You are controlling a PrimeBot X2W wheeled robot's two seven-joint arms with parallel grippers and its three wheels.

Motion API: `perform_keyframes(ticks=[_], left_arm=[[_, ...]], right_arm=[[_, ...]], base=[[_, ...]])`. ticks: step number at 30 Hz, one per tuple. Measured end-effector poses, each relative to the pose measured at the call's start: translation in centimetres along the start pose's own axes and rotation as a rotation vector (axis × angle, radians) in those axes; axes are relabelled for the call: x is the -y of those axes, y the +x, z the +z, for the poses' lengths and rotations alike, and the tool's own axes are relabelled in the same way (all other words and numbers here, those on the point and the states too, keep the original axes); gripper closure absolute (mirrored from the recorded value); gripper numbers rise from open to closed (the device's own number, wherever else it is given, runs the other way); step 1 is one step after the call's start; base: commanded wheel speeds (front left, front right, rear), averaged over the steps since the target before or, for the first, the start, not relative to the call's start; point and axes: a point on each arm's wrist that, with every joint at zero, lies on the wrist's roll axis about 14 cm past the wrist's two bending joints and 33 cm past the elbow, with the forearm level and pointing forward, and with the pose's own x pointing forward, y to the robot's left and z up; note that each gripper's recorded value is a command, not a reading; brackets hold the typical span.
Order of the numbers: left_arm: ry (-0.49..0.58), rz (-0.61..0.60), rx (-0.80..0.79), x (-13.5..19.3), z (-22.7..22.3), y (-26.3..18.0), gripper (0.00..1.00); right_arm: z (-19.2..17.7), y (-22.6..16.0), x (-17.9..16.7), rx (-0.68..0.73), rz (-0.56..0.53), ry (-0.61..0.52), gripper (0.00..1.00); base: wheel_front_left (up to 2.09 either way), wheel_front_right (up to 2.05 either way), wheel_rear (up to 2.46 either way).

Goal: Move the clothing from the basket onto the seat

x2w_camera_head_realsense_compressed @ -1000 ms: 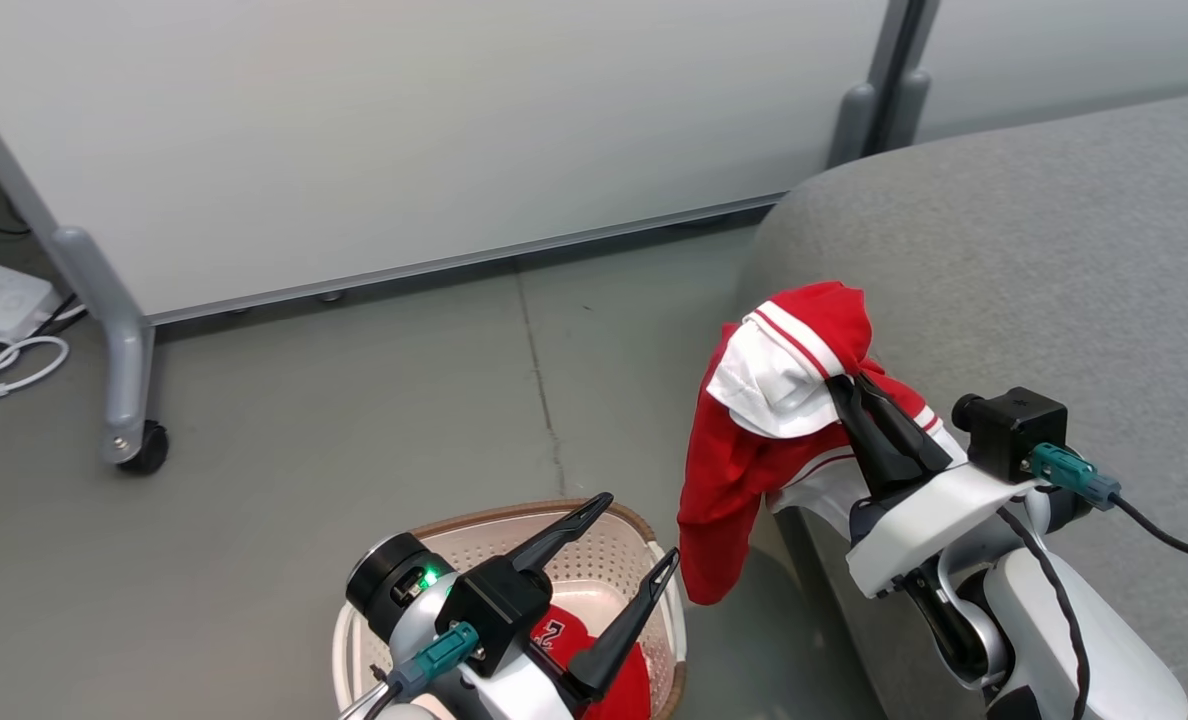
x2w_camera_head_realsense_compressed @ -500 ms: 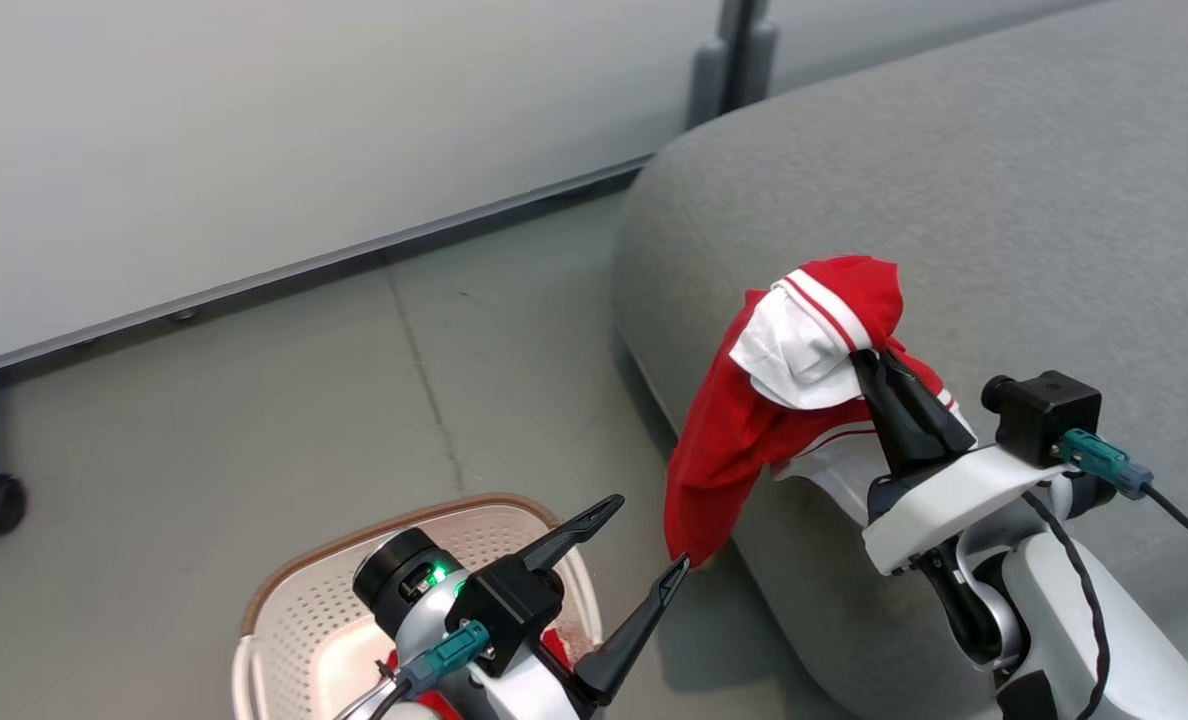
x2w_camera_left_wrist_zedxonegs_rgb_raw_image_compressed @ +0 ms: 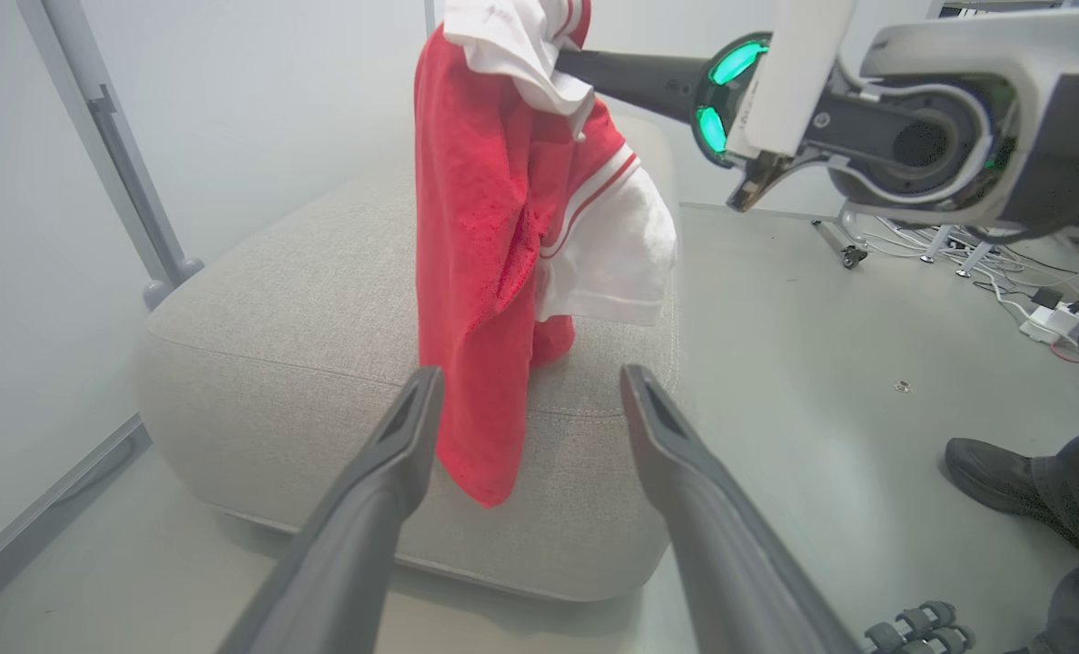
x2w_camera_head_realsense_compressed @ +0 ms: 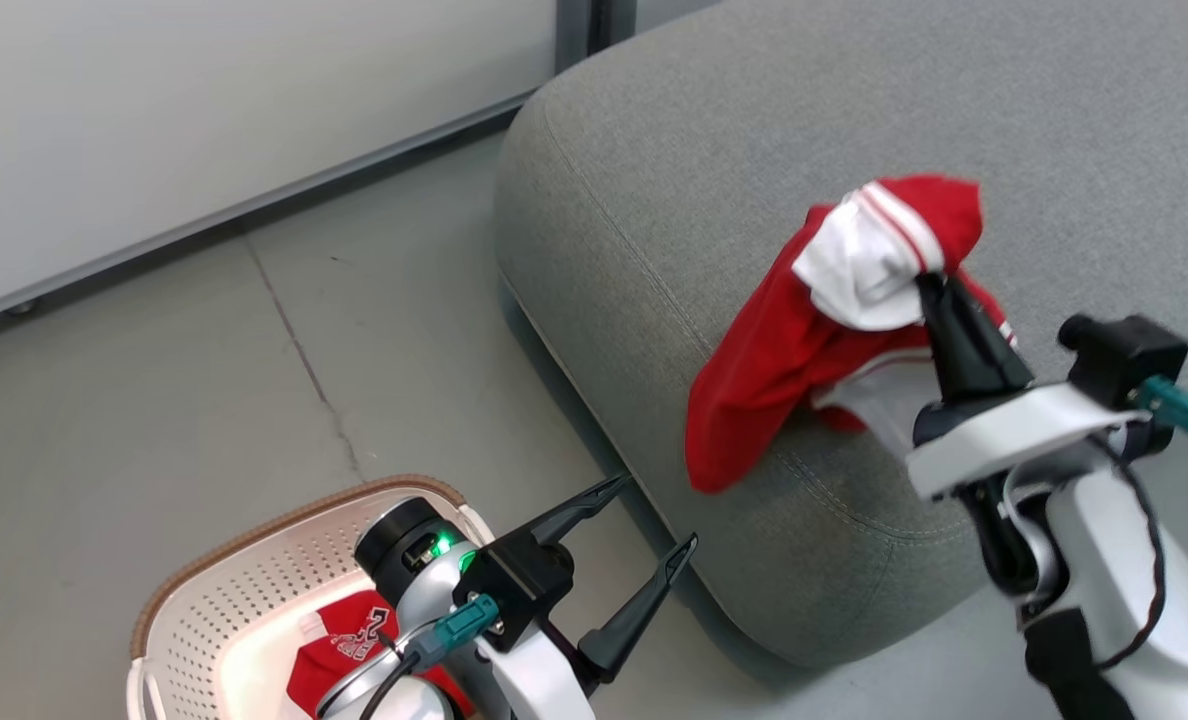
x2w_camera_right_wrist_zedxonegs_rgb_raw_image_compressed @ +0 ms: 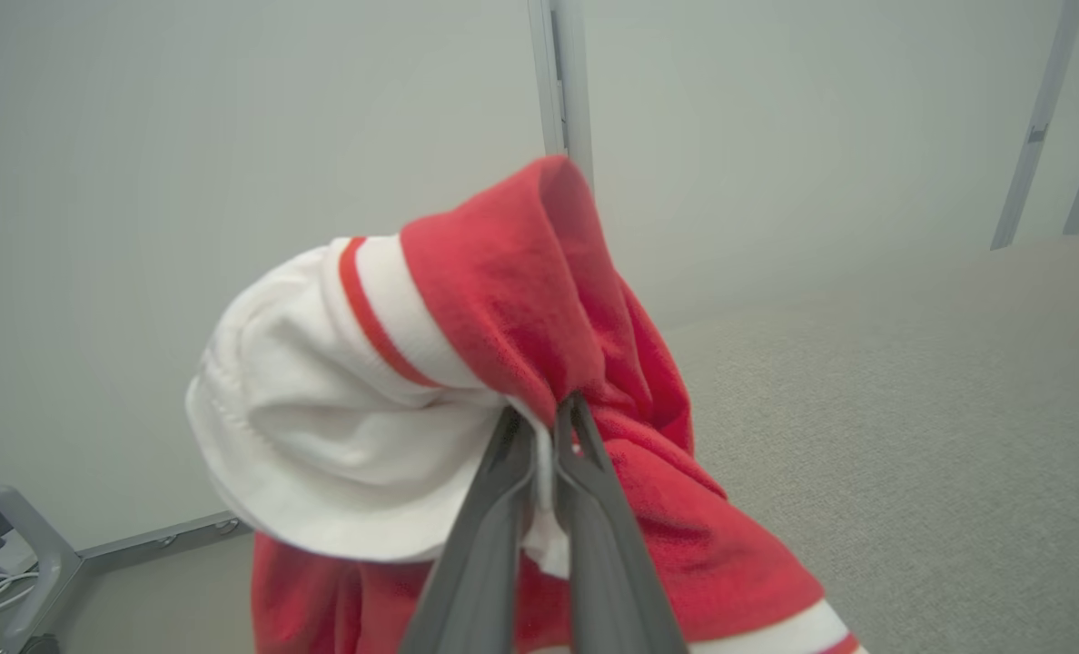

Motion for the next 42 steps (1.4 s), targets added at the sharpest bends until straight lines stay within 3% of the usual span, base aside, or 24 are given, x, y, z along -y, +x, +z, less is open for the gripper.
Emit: perform_keyframes(ticks=[9, 19, 26, 33, 34, 36, 37, 38, 42], left_arm=[[0.004, -0.005, 0.035, -1.7, 0.9, 1.2, 0.00], [0.036, 0.042, 0.087, -6.0, 1.8, 1.8, 0.00], [0.015, 0.066, 0.057, -9.2, -0.8, 2.0, 0.00], [-0.048, 0.076, 0.002, -11.0, -4.7, 2.1, 0.00], [-0.052, 0.077, -0.001, -11.1, -5.0, 2.2, 0.00], [-0.055, 0.076, -0.003, -11.2, -5.3, 2.2, 0.00], [-0.054, 0.075, -0.004, -11.2, -5.3, 2.3, 0.00], [-0.053, 0.074, -0.004, -11.2, -5.3, 2.3, 0.00], [-0.033, 0.080, 0.004, -11.2, -4.7, 2.4, 0.00]], right_arm=[[4.5, 4.1, 4.4, 0.101, -0.076, -0.077, 1.00], [6.2, 10.5, 7.7, 0.137, -0.152, -0.119, 1.00], [-0.2, 12.8, 10.9, -0.002, -0.258, -0.122, 1.00], [-9.8, 10.8, 13.2, -0.234, -0.368, -0.097, 1.00], [-10.8, 10.2, 13.6, -0.260, -0.383, -0.096, 0.96], [-12.1, 9.1, 13.9, -0.292, -0.410, -0.081, 0.56], [-12.3, 8.7, 14.0, -0.299, -0.417, -0.075, 0.09], [-12.4, 8.5, 14.0, -0.300, -0.422, -0.070, 0.00], [-11.3, 7.5, 14.2, -0.278, -0.427, -0.076, 0.00]], base=[[0.00, 0.00, 0.00], [0.00, 0.00, 0.00], [0.00, 0.00, 0.00], [0.00, 0.00, 0.00], [0.00, 0.00, 0.00], [0.00, 0.00, 0.00], [0.00, 0.00, 0.00], [0.00, 0.00, 0.00], [0.00, 0.00, 0.00]])
